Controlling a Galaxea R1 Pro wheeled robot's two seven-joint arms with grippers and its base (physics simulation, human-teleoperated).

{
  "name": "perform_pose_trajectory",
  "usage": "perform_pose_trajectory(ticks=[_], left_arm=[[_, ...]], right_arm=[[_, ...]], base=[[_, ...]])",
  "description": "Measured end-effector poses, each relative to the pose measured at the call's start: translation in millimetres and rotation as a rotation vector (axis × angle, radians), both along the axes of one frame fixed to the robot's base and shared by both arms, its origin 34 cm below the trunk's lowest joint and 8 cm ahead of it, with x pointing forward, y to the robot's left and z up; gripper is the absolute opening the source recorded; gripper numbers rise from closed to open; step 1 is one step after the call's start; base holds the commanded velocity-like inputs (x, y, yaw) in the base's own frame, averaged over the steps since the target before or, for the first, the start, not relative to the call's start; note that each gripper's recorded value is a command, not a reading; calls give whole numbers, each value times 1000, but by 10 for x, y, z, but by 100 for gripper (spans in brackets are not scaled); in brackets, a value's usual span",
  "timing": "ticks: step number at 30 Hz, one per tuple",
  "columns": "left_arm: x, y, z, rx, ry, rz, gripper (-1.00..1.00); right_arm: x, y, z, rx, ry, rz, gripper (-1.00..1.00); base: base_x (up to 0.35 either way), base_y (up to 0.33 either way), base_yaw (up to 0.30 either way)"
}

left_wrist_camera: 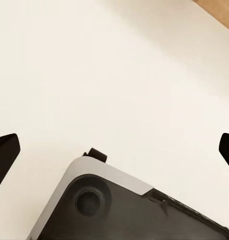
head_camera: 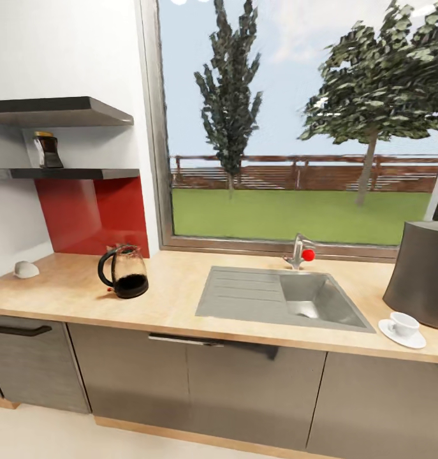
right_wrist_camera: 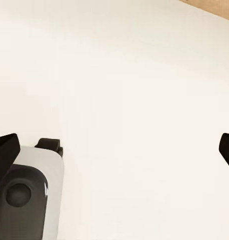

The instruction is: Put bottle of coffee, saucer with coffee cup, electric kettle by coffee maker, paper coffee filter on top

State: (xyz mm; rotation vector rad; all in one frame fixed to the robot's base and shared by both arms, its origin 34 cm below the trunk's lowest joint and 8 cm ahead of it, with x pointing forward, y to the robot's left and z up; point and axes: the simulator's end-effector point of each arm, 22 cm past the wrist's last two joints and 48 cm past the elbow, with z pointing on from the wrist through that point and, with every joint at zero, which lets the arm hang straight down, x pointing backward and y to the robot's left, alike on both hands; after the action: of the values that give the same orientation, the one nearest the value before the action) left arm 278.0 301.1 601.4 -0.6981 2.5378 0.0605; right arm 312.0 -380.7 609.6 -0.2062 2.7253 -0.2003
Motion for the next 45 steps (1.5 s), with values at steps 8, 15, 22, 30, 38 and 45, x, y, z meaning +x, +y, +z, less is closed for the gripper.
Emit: perform_pose_trajectory(ticks=[8,15,22,30,38,45], left_arm=[[4,3,2,1,-2,1,100],[3,4,2,1,-2,2,100],[3,4,2,1,-2,2,100],[3,4,2,1,-2,2,100],[3,5,2,2,-2,2,100],[3,4,2,1,-2,2,100]], right_arm=[[-58,97,-31,12,8,3,100],[-77,147,-44,18,10,5,100],[-79,141,-43,18,10,5,100],[-79,143,-44,18,10,5,100],[-79,144,-44,18,10,5,100],[-79,139,-43,18,10,4,100]], base=[[2,340,0],[0,340,0],[0,340,0],[0,341,0],[0,341,0],[0,342,0]])
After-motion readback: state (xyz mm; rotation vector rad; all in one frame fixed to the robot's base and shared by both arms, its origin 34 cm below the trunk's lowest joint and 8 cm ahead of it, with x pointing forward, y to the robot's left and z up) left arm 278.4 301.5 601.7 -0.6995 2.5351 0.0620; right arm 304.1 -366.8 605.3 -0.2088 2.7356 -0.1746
